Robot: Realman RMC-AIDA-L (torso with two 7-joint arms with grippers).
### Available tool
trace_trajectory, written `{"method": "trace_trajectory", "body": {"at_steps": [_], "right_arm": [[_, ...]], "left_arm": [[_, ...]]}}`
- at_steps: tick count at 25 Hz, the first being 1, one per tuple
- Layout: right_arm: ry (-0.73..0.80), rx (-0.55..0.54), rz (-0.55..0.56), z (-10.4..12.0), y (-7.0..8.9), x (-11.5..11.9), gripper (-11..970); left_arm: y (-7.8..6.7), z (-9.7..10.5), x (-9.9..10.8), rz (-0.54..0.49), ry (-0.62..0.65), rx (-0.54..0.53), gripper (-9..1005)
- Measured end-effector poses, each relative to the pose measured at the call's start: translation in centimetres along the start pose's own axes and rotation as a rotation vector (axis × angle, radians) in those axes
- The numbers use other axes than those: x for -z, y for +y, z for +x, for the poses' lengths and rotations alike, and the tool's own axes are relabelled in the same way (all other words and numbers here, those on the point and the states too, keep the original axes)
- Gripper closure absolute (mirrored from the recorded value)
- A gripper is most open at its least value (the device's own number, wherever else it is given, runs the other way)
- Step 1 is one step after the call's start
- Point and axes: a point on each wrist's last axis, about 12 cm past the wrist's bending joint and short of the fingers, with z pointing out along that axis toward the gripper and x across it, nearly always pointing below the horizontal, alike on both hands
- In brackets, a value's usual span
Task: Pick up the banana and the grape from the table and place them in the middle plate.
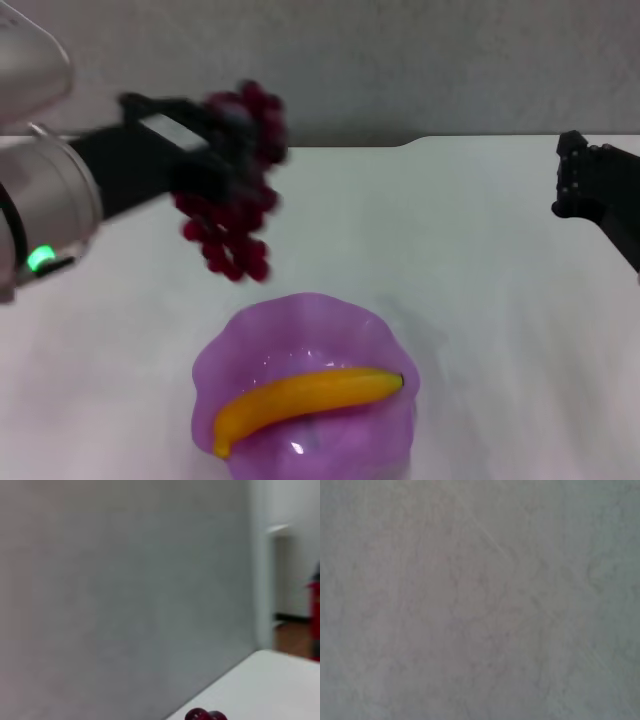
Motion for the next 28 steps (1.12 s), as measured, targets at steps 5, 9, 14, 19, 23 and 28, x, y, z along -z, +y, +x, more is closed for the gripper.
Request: {"method": "trace_trajectory", "body": {"at_steps": [5, 9, 14, 19, 23, 28], "right_arm": [[-0.041, -0.006, 0.044, 0.4, -1.0, 1.1, 942], [-0.057, -0.014, 0.091, 0.6, -2.1, 2.2, 942], [-0.067, -0.015, 0.097, 0.5, -2.2, 2.2, 942], [-0.07, -0.015, 0.09, 0.4, -2.0, 2.1, 942], [-0.073, -0.015, 0.089, 0.4, -2.0, 2.1, 942], [-0.076, -0.015, 0.095, 0.3, -2.1, 2.2, 942]], "left_arm": [[-3.2, 0.2, 0.0, 0.128, -0.02, -0.046, 733], [-4.7, 1.1, -0.6, 0.183, 0.003, -0.08, 734], [-4.4, 3.9, -2.8, 0.193, 0.076, -0.052, 736], [-3.6, 7.0, -5.5, 0.18, 0.155, -0.007, 738], [-3.1, 9.1, -6.4, 0.166, 0.202, 0.03, 740], [-4.3, 10.4, -6.7, 0.209, 0.236, -0.032, 739]]}}
